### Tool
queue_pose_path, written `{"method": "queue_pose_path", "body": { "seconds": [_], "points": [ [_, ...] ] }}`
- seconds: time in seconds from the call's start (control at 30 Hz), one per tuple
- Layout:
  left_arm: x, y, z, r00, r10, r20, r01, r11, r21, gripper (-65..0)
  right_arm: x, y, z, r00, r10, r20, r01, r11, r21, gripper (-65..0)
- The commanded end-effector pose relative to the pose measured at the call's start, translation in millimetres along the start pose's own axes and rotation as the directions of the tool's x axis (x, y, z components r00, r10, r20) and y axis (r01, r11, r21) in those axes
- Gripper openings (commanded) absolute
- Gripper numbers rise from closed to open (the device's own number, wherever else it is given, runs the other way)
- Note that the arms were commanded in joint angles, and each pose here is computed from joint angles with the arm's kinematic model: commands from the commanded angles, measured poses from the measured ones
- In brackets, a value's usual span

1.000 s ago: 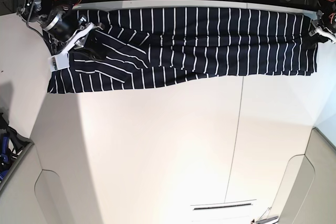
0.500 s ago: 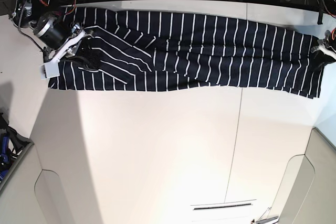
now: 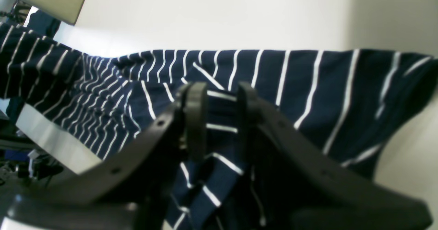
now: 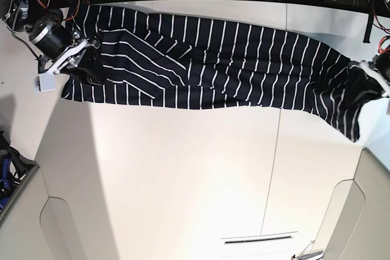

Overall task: Fold the T-shirt properly
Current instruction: 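Fold the strip end held by the left gripper toward the right gripper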

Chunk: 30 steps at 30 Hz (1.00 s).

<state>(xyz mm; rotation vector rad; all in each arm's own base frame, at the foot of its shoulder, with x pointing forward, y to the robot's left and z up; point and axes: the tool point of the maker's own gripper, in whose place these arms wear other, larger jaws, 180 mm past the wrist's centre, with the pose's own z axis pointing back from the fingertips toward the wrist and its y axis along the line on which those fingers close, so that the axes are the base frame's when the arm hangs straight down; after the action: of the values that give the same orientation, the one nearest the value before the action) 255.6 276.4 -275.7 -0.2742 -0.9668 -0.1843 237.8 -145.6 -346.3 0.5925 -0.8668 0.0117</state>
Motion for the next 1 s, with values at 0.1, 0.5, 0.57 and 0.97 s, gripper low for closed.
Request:
{"method": "queue_pose_path", "body": {
  "seconds": [0.1, 0.5, 0.57, 0.97],
  "points": [
    [10.7, -73.3, -19.2, 0.994, -0.108, 0.034, 0.112, 0.978, -0.174, -65.0, 18.4, -2.5, 7.2, 0.998, 0.018, 0.063, -0.018, 1.0, -0.005, -43.4],
    [-48.3, -184.4, -73.0, 0.995, -0.089, -0.045, 0.064, 0.917, -0.393, -49.4, 16.3, -37.1, 32.7, 0.999, 0.0, 0.054, 0.007, 0.992, -0.125, -31.7],
    [-56.0, -196.5, -78.0, 0.997, -0.062, -0.054, 0.033, 0.905, -0.425, -39.5, 9.3, -39.0, 34.5, 0.999, -0.009, 0.038, 0.014, 0.991, -0.132, -29.5],
    [-63.9, -230.2, -85.7, 0.999, 0.011, -0.049, -0.034, 0.865, -0.5, -34.4, -35.3, -71.6, 27.4, 0.992, -0.125, -0.02, 0.119, 0.974, -0.195, -21.8]
  ]
}}
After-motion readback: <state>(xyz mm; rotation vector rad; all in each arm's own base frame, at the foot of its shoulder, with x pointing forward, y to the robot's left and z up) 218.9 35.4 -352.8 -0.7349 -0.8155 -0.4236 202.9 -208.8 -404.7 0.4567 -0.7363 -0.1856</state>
